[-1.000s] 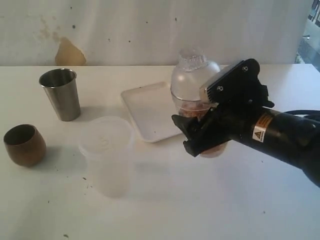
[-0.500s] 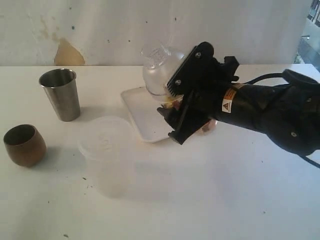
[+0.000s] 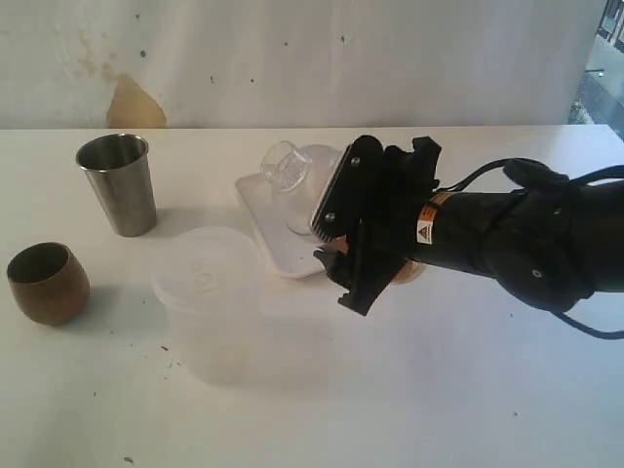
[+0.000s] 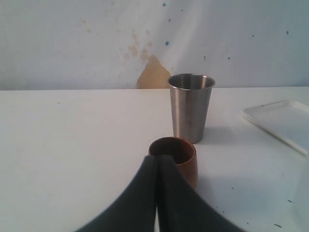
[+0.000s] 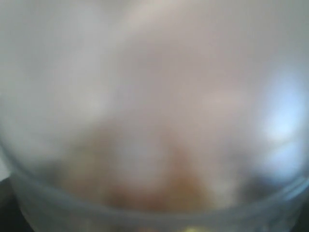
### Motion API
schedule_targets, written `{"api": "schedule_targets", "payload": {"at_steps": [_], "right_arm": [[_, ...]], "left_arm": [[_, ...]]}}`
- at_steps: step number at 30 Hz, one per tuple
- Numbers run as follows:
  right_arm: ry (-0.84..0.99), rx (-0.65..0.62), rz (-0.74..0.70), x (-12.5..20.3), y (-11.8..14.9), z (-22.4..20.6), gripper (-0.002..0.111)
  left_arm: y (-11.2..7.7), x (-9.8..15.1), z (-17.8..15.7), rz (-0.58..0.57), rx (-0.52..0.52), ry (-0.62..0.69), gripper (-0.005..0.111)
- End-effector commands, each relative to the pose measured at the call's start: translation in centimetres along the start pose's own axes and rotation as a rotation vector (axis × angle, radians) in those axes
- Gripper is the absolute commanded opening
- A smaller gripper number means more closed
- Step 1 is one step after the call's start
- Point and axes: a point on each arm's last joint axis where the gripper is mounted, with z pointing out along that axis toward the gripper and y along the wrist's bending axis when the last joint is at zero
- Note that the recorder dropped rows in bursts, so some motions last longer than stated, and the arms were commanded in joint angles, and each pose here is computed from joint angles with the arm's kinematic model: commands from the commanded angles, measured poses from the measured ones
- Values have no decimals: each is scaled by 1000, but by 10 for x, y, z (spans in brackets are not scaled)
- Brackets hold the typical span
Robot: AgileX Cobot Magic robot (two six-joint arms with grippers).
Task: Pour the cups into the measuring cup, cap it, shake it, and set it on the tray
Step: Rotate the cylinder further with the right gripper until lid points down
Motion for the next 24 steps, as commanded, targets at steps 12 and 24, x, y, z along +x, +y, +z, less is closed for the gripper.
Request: {"api": "schedule_targets", "payload": {"at_steps": [12,24], "right_arm": [[-28,60,-274,-35,-32,4,0],[-26,37,-405,-41,-27,12,0]], "left_arm": [[0,0,0,-7,3,-12,0],[0,0,0,-7,3,-12,0]]}}
